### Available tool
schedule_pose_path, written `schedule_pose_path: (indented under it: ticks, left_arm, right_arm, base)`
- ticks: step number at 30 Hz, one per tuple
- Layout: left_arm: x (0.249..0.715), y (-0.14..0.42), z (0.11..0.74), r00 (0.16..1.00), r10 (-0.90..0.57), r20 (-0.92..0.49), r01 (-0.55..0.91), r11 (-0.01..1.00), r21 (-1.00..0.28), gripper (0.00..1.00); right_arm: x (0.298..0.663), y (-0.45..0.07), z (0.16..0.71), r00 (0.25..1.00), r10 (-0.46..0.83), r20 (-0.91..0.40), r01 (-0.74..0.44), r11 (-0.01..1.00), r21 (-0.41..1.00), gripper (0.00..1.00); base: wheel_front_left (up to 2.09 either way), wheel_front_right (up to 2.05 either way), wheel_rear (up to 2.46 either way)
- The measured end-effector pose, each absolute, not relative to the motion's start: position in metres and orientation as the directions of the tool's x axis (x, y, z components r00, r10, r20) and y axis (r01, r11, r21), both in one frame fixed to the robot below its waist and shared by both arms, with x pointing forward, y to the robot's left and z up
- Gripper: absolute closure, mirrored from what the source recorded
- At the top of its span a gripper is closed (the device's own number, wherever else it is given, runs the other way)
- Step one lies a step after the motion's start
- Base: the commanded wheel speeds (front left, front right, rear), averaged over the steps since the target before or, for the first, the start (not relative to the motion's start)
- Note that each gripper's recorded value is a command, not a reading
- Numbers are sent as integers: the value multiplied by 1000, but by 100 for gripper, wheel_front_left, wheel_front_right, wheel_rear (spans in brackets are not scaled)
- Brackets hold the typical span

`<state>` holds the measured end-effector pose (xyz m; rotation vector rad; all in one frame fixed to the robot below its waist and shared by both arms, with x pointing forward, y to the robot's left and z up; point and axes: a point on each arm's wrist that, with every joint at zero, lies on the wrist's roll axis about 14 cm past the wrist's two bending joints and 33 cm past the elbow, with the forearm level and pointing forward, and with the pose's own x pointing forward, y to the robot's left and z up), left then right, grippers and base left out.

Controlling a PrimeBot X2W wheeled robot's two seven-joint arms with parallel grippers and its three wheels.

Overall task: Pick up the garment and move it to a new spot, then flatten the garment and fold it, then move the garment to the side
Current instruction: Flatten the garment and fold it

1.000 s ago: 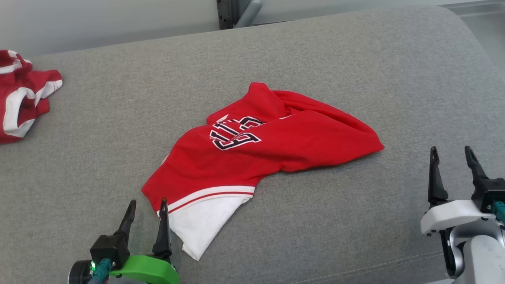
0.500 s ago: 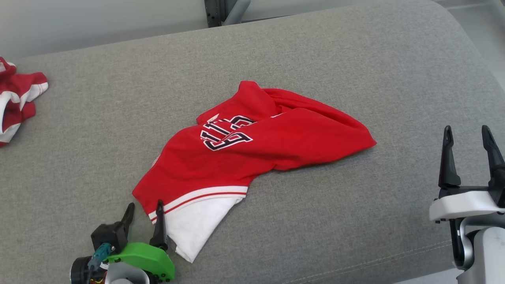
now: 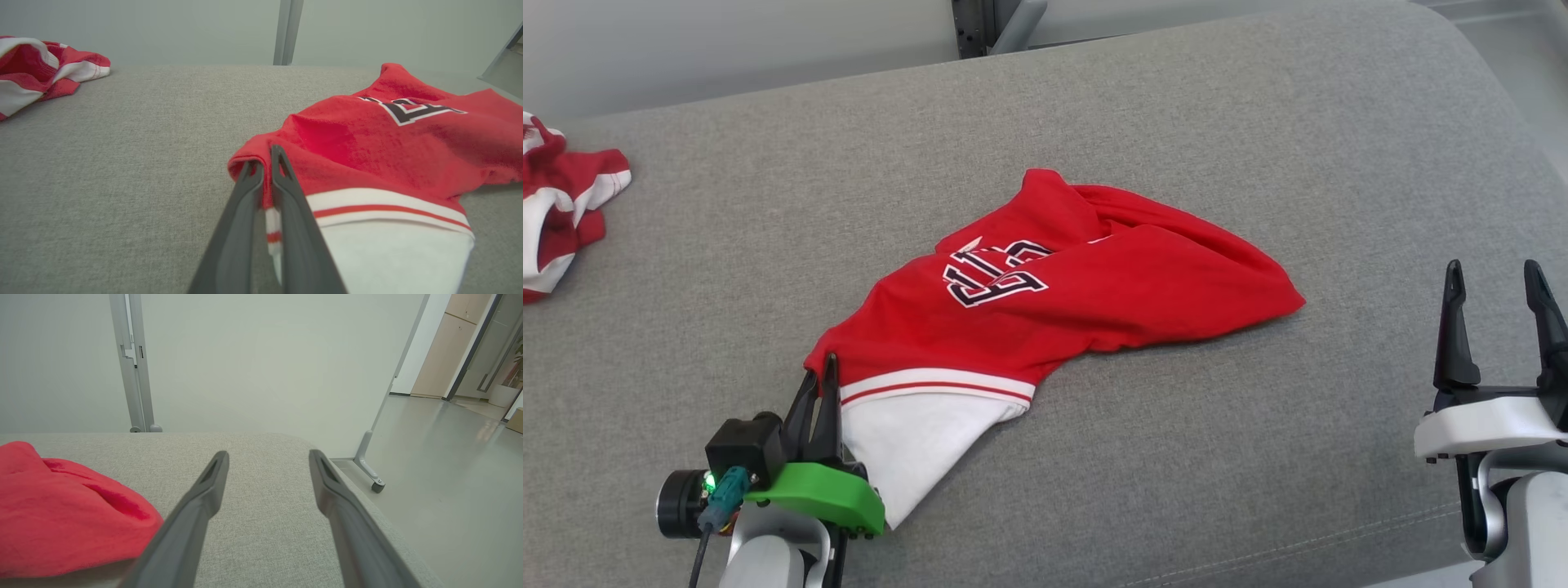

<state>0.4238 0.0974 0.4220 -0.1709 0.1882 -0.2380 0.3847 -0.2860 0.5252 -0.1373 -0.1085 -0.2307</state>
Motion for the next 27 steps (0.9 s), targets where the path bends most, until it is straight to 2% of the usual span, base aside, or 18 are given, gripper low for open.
schedule_pose_path:
  ticks: [10,15,27]
  left_arm:
    - [408,111,486,973,-229,34,231,967,-109,100]
    - [406,118,487,973,-227,33,229,970,-84,100]
    - [482,112,474,964,-266,-7,266,964,-1,100]
  right_arm:
    - [384,-276,529,972,-193,134,208,972,-107,0]
    - [387,-268,529,976,-170,136,184,978,-100,0]
    - [393,-277,524,973,-195,121,207,973,-99,0]
  base:
    - [0,0,0]
    - [0,0,0]
    - [0,0,0]
